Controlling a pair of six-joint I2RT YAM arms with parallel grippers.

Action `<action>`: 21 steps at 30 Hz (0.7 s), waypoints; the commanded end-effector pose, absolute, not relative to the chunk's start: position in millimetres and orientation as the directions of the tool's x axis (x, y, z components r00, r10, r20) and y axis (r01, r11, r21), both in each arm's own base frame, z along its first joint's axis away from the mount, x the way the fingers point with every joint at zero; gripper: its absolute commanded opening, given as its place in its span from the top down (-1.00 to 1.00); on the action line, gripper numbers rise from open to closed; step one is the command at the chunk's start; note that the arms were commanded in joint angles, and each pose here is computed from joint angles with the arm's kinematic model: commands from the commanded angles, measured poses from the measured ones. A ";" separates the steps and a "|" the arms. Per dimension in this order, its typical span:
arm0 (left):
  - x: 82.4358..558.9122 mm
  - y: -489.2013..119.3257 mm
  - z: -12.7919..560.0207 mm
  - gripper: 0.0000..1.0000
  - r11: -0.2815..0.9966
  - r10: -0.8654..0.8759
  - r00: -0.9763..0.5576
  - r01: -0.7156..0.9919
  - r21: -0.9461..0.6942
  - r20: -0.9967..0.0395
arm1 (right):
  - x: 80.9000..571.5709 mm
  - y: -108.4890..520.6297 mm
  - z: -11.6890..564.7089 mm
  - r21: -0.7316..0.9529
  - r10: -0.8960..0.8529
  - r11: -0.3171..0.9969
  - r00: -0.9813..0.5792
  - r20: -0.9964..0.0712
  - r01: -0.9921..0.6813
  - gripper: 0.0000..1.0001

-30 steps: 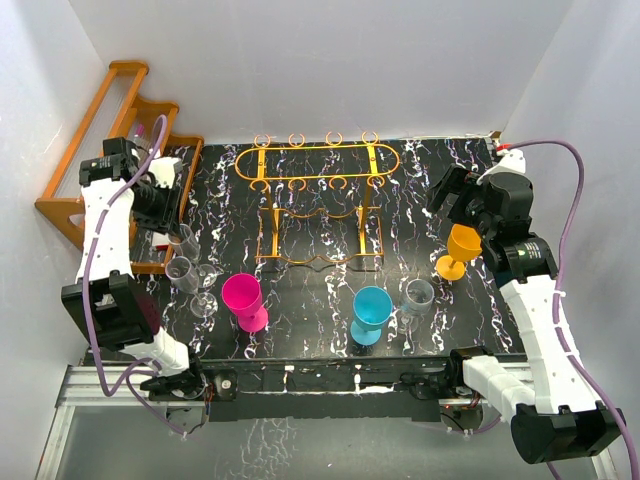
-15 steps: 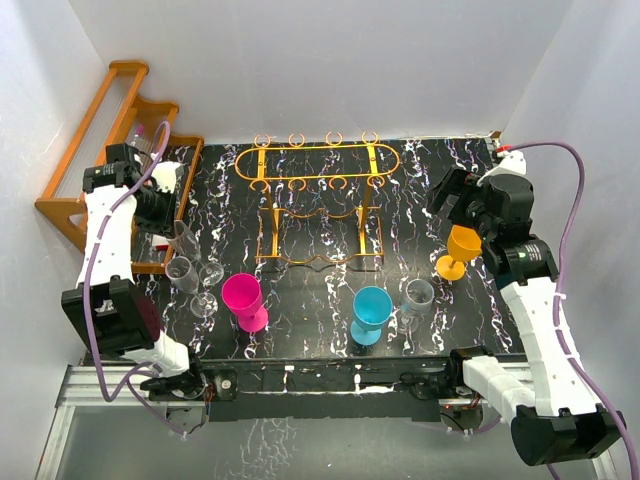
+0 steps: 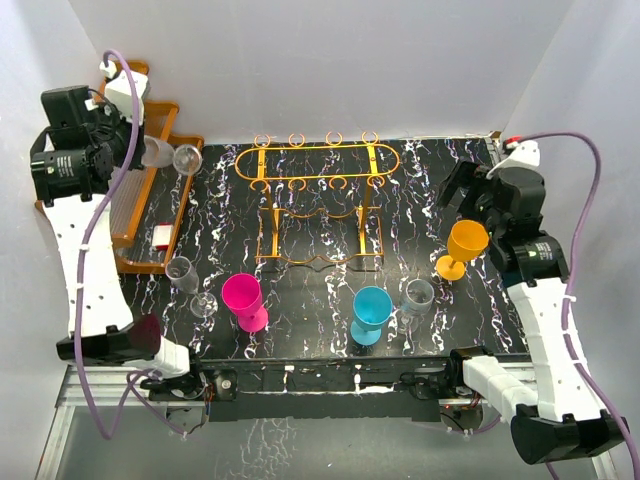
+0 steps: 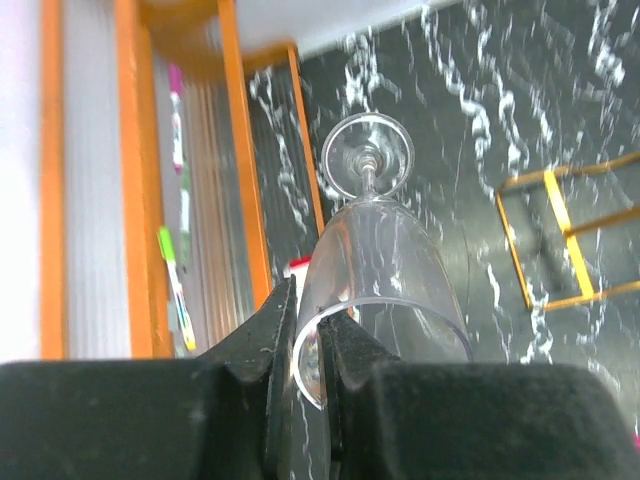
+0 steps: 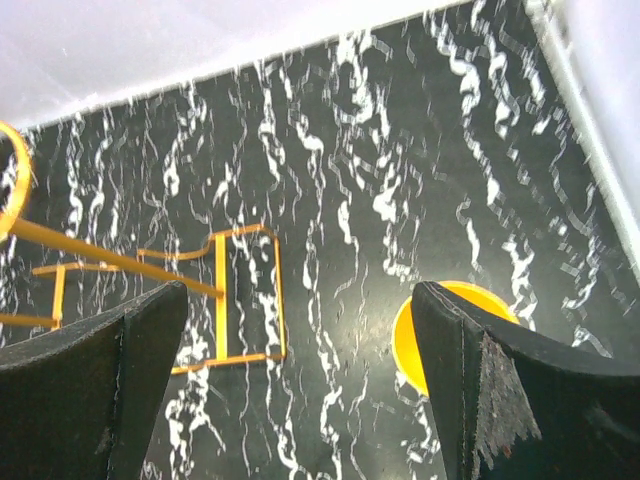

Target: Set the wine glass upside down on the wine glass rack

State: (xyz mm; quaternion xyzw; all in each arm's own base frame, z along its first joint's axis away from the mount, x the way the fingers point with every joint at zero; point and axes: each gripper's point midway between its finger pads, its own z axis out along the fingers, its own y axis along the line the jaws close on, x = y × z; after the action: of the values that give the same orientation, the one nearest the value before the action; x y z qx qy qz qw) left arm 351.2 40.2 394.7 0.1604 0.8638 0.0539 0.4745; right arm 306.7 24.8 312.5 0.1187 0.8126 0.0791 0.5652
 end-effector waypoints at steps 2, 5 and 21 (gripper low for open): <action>351.2 12.0 501.5 1.00 0.937 0.308 -0.047 0.188 0.294 -0.950 | 302.6 13.1 416.0 0.217 0.223 0.974 -0.091 -0.971 0.069 -0.96; 324.4 -19.0 558.9 1.00 0.926 0.235 0.359 0.200 0.321 -0.903 | 300.9 26.4 451.8 0.239 0.238 0.971 -0.020 -0.971 -0.024 -0.97; 238.2 -61.8 614.6 1.00 0.882 -0.234 0.800 0.414 0.226 -0.553 | 272.8 219.2 594.9 0.367 0.634 0.253 -0.133 -0.762 -0.895 -0.79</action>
State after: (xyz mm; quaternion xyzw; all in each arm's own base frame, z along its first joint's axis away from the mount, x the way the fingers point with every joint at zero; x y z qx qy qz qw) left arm 265.4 -53.4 592.1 0.1756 0.3380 -0.1137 0.9176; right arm 317.0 170.5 534.2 -0.0765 0.5811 0.4844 0.6495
